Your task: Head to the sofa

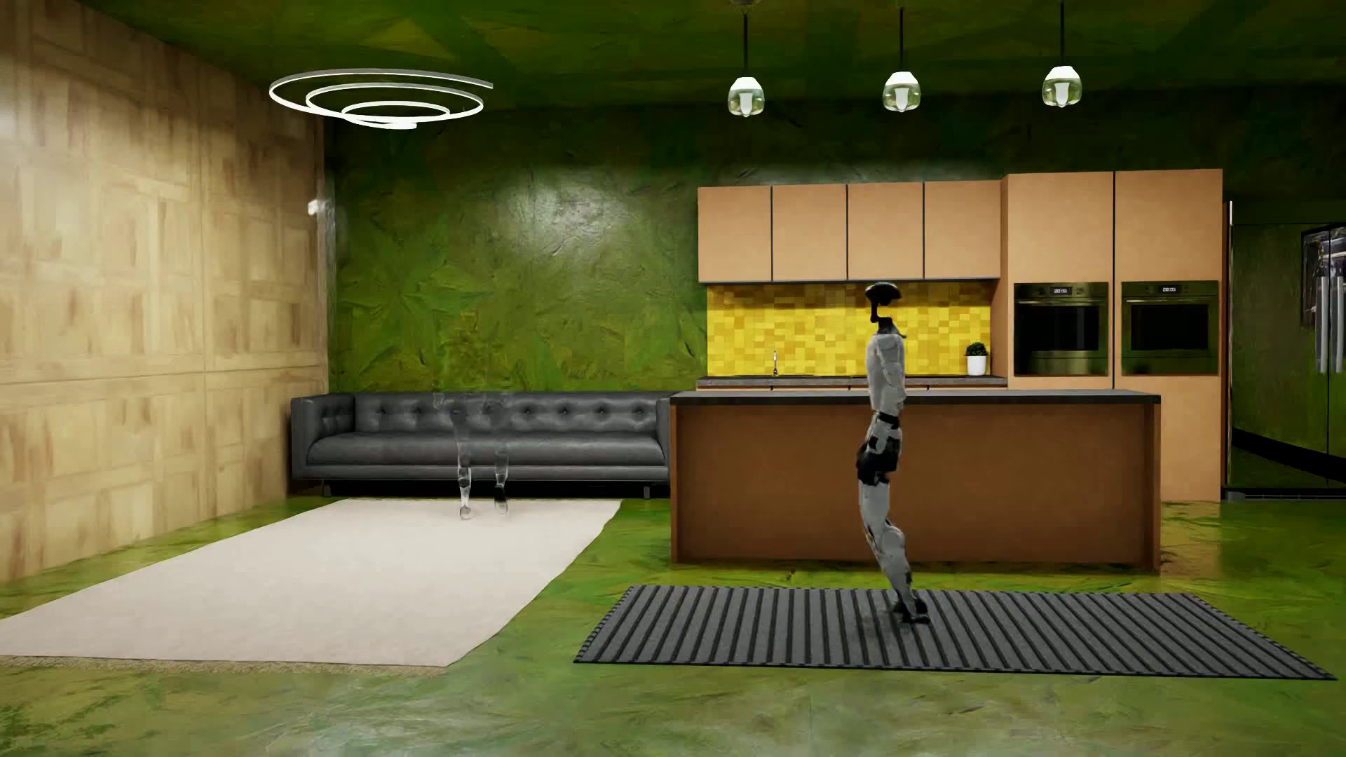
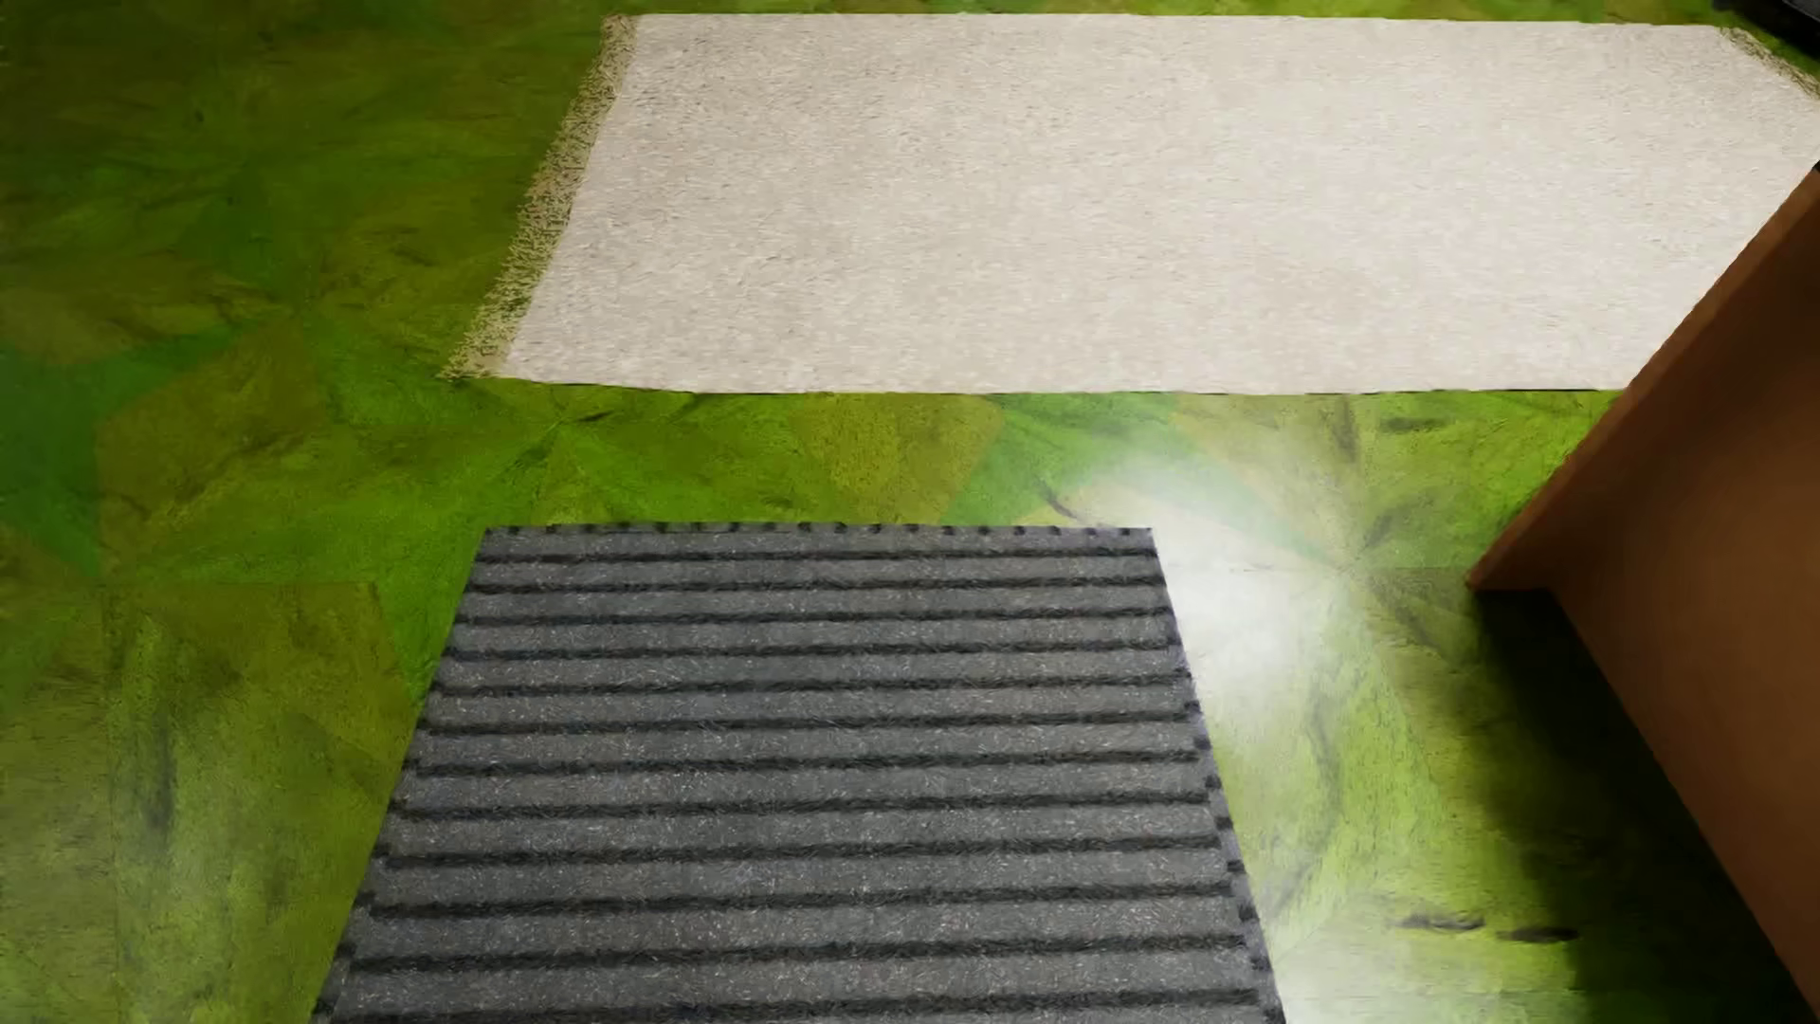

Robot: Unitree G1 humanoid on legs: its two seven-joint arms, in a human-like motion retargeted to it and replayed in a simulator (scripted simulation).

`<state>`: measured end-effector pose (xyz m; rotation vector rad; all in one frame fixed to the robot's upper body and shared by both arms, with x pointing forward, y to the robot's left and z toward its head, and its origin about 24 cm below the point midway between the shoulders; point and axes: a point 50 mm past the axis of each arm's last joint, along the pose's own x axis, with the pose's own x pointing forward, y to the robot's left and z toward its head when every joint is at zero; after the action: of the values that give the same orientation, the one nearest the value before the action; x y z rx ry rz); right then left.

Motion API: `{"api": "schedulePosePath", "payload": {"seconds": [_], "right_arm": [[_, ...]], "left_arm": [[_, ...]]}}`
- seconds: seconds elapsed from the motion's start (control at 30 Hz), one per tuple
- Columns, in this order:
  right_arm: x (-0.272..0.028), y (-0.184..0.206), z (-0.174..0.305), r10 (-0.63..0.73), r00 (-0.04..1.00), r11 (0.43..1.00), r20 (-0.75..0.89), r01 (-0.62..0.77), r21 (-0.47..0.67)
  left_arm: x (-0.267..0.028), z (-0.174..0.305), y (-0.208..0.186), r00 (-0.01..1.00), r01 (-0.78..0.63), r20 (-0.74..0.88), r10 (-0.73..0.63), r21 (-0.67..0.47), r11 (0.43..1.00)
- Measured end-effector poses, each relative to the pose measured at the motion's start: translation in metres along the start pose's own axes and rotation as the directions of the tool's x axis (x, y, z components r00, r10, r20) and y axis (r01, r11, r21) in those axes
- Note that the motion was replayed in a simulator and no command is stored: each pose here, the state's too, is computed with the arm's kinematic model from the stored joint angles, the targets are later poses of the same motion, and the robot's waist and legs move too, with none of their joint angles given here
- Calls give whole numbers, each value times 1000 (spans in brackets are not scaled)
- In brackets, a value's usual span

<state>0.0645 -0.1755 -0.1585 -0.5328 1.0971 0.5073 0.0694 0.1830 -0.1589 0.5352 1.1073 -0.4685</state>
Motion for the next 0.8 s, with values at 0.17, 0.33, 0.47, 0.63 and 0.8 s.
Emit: {"api": "schedulePosePath", "payload": {"seconds": [0.17,0.33,0.47,0.63,0.8], "right_arm": [[-1,-7,11,-19,998,1000,53,19,6],[4,-24,37,-42,992,998,123,48,-51],[4,-46,62,-100,974,993,202,110,-36],[7,-33,43,-65,990,996,121,72,-54],[-3,6,-8,37,999,997,-21,-38,-66]], "left_arm": [[-6,-18,0,999,-27,-46,24,-72,997],[-15,-43,-21,993,15,-119,-26,-95,995],[-22,-67,-24,978,6,-209,-30,-116,993],[-25,-77,-24,968,20,-250,-40,-85,996],[-13,-46,-8,990,-34,-143,16,-125,992]]}}
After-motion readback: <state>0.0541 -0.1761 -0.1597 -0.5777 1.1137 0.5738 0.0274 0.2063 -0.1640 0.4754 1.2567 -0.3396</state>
